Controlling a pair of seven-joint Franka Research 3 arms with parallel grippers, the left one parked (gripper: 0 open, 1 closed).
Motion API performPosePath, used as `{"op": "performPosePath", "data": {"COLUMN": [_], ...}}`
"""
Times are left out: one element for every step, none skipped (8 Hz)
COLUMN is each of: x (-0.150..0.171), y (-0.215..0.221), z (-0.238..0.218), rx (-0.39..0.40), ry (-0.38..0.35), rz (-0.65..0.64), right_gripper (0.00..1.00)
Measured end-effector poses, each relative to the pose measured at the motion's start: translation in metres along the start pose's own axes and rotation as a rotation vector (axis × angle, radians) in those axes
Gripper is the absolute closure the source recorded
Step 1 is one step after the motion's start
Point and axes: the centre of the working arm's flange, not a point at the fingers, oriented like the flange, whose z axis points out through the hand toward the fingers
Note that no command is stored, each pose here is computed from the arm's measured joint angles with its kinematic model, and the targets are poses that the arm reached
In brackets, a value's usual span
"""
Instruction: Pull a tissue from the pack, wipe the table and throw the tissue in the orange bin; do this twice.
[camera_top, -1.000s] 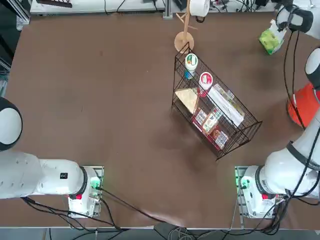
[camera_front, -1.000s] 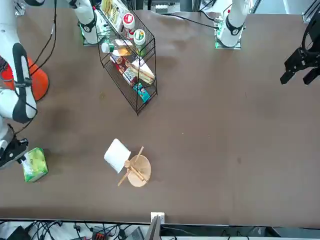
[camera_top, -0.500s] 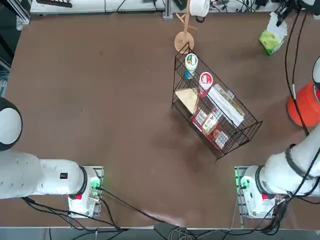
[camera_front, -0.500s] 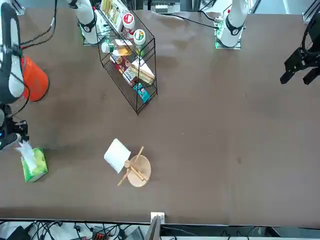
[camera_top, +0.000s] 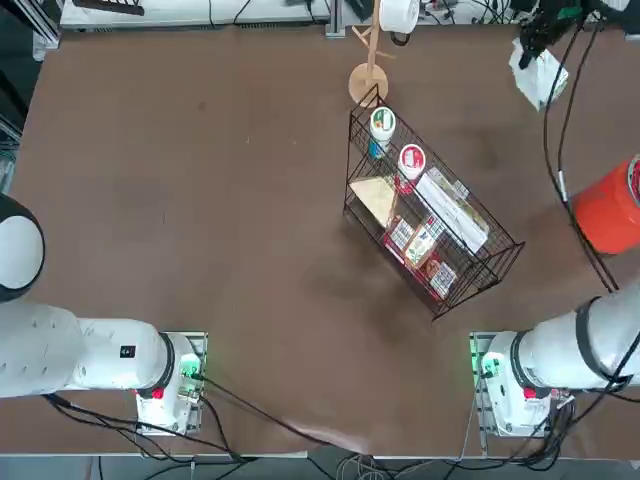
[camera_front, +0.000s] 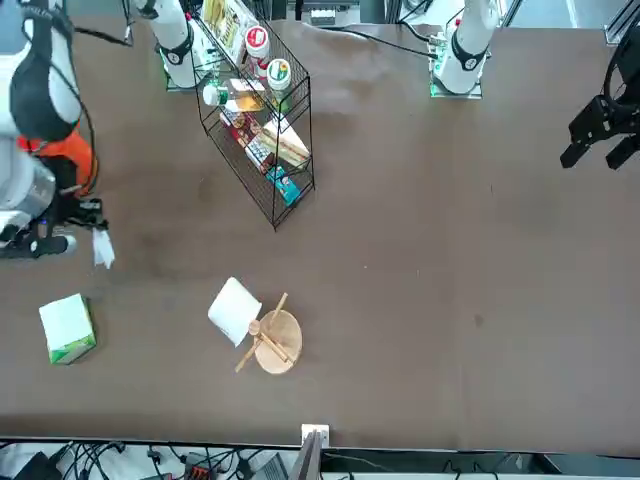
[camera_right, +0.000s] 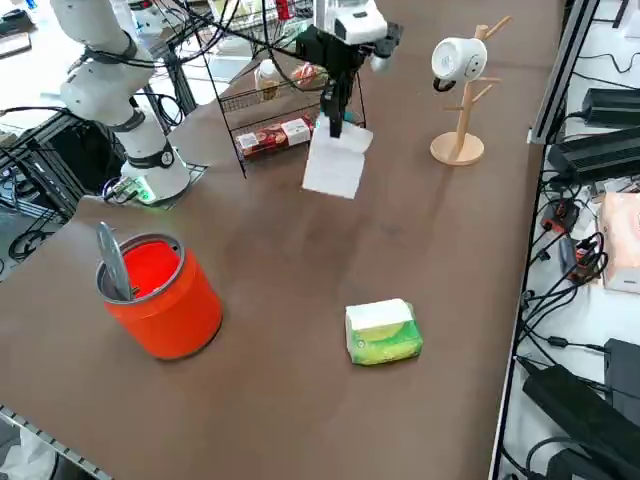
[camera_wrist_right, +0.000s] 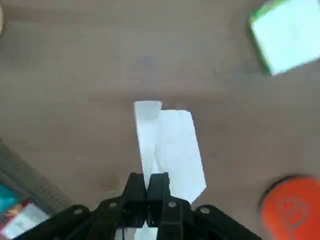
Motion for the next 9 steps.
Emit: {"op": "performPosePath", "data": {"x": [-0.017,-0.035,-0.054,-0.074,-0.090,-0.102,-0.111,-0.118,-0.125], "y": [-0.008,-0.011,-0.011,-0.014,-0.026,-0.044,-0.060,-0.069,-0.075], "z": [0.011,0.023,0.035,0.051,0.068,0.086,0.105,0.124,0.141], "rx": [0.061,0.120,0.162,0.185,0.189,0.180,0.169,0.162,0.157], "ry": [-0.030,-0.044,-0.042,-0.041,-0.045,-0.050,-0.056,-0.052,-0.042], "rz": [0.086,0.150,0.199,0.238,0.281,0.317,0.337,0.360,0.387], "right_gripper": [0.99,0.99,0.99,0.99,0.99,0.99,0.99,0.99,0.99]}}
